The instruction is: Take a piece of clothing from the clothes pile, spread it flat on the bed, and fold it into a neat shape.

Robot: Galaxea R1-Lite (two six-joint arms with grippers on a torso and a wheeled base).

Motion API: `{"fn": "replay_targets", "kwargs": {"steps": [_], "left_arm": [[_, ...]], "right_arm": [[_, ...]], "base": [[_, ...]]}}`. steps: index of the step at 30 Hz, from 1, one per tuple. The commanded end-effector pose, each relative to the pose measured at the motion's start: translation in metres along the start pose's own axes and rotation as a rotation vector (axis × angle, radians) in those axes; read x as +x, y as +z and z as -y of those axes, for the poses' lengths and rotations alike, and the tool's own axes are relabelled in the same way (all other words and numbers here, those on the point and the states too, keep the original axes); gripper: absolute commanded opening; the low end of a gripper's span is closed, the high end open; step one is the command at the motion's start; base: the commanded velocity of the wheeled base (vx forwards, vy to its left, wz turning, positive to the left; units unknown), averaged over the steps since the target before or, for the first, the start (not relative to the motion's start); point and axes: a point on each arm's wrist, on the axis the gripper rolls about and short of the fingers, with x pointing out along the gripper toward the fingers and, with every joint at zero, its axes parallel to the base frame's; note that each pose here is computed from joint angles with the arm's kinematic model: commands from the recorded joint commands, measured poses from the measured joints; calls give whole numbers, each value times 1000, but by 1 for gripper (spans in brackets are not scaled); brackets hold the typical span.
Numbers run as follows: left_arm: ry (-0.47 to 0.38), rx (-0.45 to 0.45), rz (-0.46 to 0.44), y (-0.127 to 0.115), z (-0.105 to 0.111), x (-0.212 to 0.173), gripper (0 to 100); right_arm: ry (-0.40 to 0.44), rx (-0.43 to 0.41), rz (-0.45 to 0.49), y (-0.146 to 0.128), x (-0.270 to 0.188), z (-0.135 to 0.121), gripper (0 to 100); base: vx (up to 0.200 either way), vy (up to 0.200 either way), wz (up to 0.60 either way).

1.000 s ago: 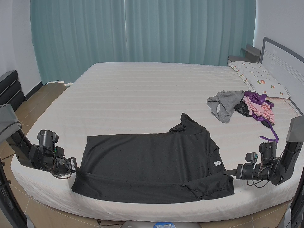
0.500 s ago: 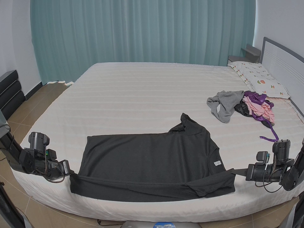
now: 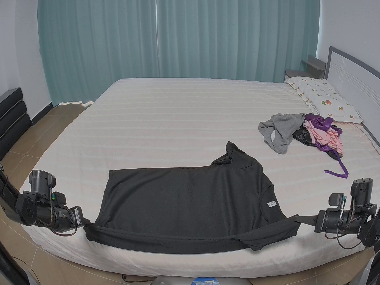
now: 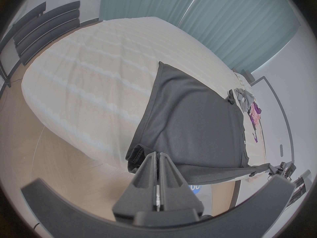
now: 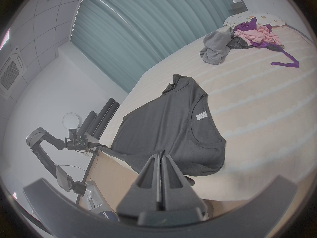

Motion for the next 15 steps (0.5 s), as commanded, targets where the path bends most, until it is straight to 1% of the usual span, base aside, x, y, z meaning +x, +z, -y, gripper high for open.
{"fn": "replay_targets", "kwargs": {"steps": [1, 9, 13, 15], "left_arm": [[4, -1, -5, -4, 0, -3, 0], [9, -7, -19, -6, -2, 0, 0], [7, -19, -28, -4, -2, 5, 0], [10, -46, -40, 2, -3, 16, 0]], "right_arm": [[-3, -2, 15, -2, -7, -2, 0], [-22, 13, -6, -9, -10, 0, 0], [-30, 27, -18, -8, -5, 3, 0], [-35, 33, -24, -2, 7, 10, 0]], "base": [[0, 0, 0], [0, 0, 0], [0, 0, 0], [0, 0, 0]]}}
